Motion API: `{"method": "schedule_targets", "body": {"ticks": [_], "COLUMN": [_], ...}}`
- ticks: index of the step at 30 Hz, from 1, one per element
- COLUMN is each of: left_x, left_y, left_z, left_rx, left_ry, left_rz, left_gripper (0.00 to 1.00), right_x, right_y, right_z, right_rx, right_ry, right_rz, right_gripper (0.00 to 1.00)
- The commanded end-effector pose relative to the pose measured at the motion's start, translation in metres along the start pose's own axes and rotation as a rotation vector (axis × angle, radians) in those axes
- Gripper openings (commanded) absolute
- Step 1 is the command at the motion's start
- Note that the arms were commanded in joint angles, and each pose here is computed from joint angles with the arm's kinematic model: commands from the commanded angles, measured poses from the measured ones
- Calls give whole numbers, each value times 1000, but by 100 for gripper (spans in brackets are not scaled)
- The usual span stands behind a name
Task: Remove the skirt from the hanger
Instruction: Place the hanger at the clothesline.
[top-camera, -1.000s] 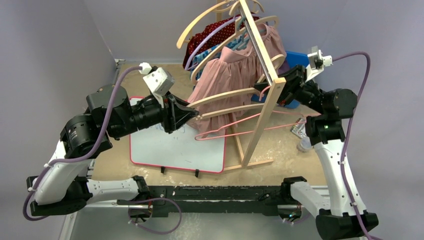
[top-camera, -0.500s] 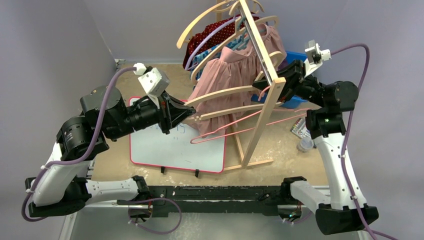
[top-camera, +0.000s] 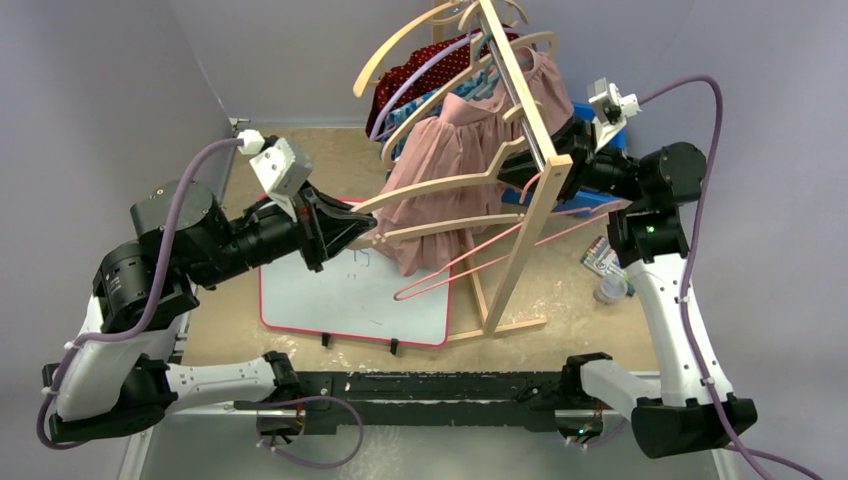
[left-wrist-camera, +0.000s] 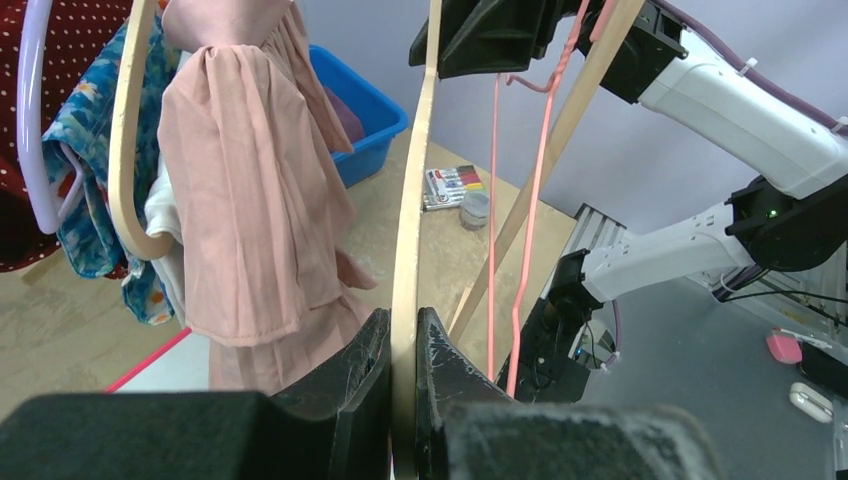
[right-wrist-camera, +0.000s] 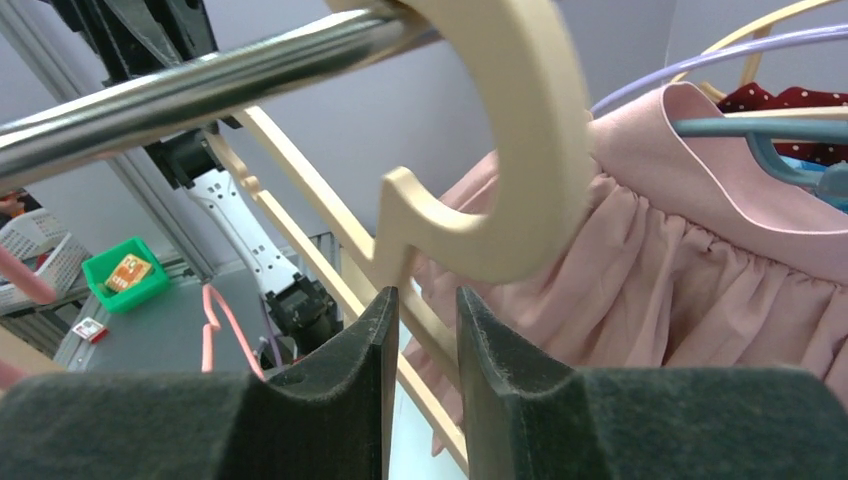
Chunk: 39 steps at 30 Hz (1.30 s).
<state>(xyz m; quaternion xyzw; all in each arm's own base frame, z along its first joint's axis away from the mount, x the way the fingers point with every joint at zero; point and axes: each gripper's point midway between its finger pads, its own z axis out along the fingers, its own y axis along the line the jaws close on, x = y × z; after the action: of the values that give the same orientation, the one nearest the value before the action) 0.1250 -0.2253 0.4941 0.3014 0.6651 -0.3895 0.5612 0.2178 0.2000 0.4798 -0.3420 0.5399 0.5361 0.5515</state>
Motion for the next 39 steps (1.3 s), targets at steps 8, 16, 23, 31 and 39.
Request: {"method": "schedule_targets", "body": {"ticks": [8,16,23,31,39], "left_x": [9,24,34,51,34], "left_y": [-10,-41,-60,-51,-8], "left_z": [-8,-1,2,9,-1], "left_rx": [72,269,398,352,92], "left_ry": [-54,-51,-64,-8,-41], "left_rz": [-29,-3,-1,2,2], "left_gripper": [0,0,0,25,73], "right_x": [-39,-91,-115,-119,-125], "right_y": [-10,-4,18,29,40], "right_z": [-26,-77,-102,-112,-128], "right_rx": [369,735,832,861,928], "right_ry": [-135,-308,-395,-412,-411], "right_rz": [-165,-243,-316,-344,-425], "right_gripper": [52,71,75,75,76]}}
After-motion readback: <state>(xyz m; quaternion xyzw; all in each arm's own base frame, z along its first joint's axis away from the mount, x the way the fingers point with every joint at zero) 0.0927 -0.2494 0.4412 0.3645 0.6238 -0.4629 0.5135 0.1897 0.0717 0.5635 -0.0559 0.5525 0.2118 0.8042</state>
